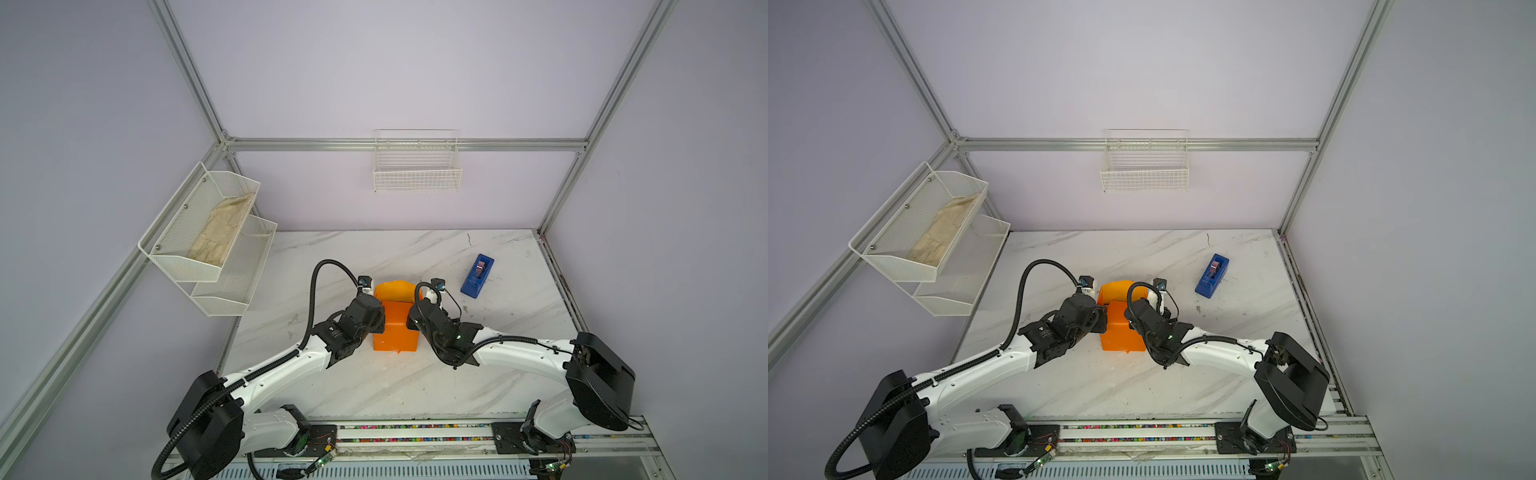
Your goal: Wrap the gift box in paper
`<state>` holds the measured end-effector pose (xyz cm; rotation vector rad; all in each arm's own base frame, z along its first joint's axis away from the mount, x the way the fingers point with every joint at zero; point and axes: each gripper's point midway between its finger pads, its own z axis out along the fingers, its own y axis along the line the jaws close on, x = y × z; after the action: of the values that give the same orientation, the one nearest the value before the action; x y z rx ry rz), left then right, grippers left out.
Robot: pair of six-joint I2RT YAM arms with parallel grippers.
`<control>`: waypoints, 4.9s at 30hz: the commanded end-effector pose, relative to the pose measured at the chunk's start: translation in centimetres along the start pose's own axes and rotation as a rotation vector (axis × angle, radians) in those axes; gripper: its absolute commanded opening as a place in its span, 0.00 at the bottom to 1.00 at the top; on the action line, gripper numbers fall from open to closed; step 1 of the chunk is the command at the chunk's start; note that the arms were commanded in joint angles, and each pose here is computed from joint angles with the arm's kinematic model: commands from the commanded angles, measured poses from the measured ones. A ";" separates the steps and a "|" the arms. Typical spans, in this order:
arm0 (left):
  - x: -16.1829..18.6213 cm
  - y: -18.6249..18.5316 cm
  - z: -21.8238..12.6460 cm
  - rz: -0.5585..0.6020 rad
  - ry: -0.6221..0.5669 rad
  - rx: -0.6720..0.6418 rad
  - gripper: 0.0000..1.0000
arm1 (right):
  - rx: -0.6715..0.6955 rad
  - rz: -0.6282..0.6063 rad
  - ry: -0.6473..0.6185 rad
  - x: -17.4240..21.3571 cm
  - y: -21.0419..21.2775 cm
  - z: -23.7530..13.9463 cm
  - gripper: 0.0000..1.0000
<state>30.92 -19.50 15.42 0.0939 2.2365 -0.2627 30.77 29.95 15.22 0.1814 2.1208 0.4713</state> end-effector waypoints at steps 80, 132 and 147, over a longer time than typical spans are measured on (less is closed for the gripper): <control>1.3 -1.0 -7.6 0.138 -0.163 0.315 0.81 | -0.131 0.115 0.396 4.3 3.5 1.2 0.00; -5.1 -1.7 -1.8 -0.056 -0.122 0.415 0.13 | -0.484 0.076 0.471 0.0 9.0 -7.2 0.00; -4.5 -1.9 -1.7 -0.054 -0.090 0.424 0.05 | -0.420 -0.051 0.579 8.4 7.0 -5.4 0.00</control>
<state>31.25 -20.00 16.95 0.2230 2.1467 -0.7085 19.71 37.92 14.11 -0.3168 2.5572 1.0960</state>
